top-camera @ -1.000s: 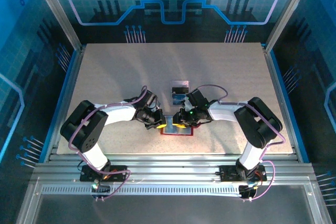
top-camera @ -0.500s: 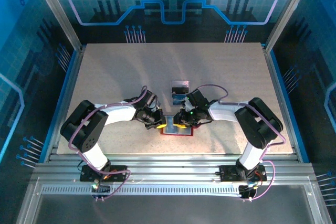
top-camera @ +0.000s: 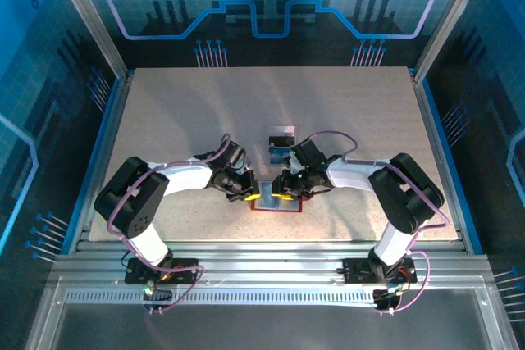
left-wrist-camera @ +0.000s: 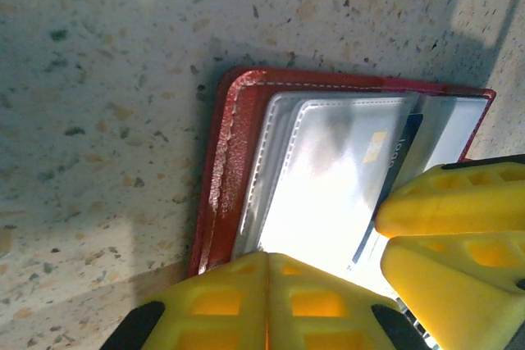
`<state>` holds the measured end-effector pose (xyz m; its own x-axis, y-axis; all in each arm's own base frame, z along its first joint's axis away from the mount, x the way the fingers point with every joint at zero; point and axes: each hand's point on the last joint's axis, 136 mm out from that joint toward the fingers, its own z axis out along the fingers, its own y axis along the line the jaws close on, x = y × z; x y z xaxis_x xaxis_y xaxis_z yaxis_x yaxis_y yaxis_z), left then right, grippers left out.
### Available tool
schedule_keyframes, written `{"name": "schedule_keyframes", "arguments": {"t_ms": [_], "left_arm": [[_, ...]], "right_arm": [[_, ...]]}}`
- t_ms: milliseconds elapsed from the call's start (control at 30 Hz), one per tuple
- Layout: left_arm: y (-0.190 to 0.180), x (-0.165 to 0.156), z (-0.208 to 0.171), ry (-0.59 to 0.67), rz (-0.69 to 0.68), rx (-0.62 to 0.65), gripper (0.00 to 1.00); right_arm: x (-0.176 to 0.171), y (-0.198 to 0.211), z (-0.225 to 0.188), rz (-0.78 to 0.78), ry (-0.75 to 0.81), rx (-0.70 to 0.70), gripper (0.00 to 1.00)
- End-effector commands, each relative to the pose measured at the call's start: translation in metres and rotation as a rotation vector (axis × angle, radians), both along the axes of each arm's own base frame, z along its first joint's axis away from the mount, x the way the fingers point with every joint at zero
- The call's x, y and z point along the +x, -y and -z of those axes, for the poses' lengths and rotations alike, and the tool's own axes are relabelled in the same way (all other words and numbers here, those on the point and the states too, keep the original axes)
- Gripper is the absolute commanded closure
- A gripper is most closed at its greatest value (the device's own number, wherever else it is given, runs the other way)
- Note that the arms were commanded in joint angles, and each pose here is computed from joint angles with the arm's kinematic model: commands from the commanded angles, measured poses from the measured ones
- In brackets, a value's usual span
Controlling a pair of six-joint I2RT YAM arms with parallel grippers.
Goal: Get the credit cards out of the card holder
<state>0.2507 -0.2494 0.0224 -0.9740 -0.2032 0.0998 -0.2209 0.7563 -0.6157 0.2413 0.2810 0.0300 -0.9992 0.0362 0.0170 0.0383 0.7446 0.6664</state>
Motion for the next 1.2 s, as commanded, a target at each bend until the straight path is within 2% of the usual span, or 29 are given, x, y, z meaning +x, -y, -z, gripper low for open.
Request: {"name": "schedule_keyframes", "arguments": {"t_ms": [0, 233, 700, 1167], "left_arm": [[-0.005, -0.002, -0.004, 0.001, 0.013, 0.025, 0.93], [0.009, 0.003, -0.019, 0.024, 0.059, 0.022, 0.93], [0.002, 0.000, -0.001, 0.019, 0.106, 0.146, 0.95], [-0.002, -0.005, 0.010, -0.007, 0.110, 0.162, 0.95]], "right_arm": [[0.004, 0.001, -0.016, 0.002, 0.031, 0.014, 0.71], [0.006, 0.003, -0.025, 0.013, 0.048, 0.033, 0.71], [0.004, 0.009, -0.013, 0.033, 0.016, 0.042, 0.70], [0.007, 0.009, -0.007, 0.024, -0.002, 0.046, 0.70]]}}
